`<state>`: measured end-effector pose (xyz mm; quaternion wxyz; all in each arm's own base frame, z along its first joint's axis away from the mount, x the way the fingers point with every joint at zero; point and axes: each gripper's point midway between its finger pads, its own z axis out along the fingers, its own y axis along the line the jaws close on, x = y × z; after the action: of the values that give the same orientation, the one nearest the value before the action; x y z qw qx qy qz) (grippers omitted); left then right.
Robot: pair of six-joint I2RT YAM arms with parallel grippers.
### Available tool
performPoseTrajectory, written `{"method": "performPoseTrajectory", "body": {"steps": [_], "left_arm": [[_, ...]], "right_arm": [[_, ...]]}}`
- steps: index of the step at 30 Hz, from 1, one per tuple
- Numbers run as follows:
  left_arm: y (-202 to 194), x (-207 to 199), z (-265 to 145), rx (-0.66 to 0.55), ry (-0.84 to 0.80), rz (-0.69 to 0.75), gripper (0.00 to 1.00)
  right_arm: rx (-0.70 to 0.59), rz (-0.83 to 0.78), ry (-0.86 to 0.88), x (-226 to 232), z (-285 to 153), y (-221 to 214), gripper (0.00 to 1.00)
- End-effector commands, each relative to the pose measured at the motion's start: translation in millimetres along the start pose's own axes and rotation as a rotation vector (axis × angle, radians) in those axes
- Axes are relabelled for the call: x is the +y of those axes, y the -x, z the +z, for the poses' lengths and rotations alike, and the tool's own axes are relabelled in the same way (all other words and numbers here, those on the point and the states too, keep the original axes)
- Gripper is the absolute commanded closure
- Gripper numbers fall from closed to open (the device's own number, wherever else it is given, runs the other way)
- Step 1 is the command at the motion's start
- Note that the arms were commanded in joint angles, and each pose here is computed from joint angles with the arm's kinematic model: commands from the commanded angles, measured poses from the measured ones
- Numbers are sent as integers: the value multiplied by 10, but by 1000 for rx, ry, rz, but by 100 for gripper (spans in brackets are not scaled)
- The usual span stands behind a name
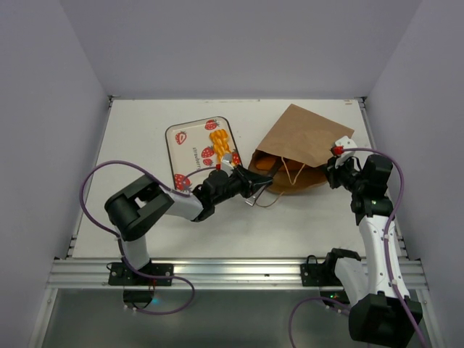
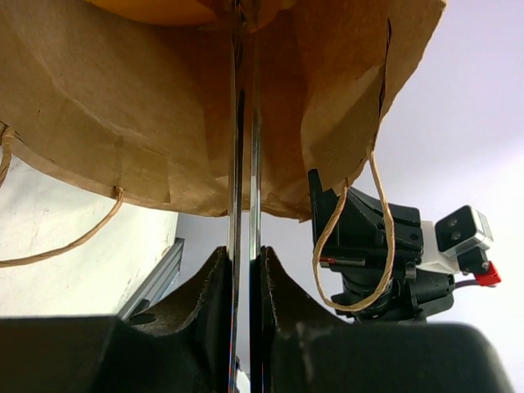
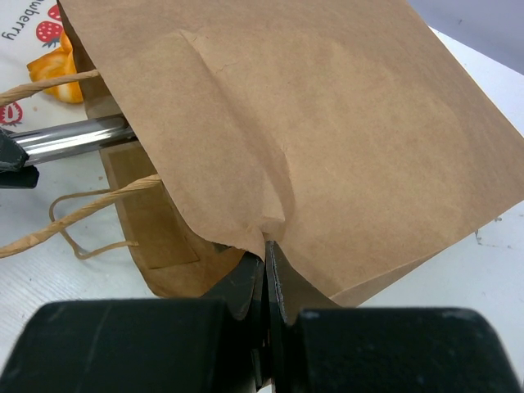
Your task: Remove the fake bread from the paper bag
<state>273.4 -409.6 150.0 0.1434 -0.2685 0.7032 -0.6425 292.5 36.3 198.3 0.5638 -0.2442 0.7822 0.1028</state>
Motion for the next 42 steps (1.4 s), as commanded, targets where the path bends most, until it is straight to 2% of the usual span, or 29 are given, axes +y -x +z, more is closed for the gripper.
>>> {"method": "performPoseTrajectory", "body": {"steps": [1,4,17,28,42], "left_arm": [[77,-222,6,-27,-71,21,96],[60,-220,-16,-21,-64,34,100],[-77,-401,-230,17,-68,159,100],[-288,-311,-434,73,-52,166,100],[-430,-599,-640,75,-91,204,100]], "right_arm": [[-41,-29,3,-18,-14,130,100],[-40,-29,4,-21,-15,130,100],[-39,-27,1,-27,-15,117,100],[-40,-26,1,-30,-17,124,100],[-41,-26,4,-25,-17,119,100]]}}
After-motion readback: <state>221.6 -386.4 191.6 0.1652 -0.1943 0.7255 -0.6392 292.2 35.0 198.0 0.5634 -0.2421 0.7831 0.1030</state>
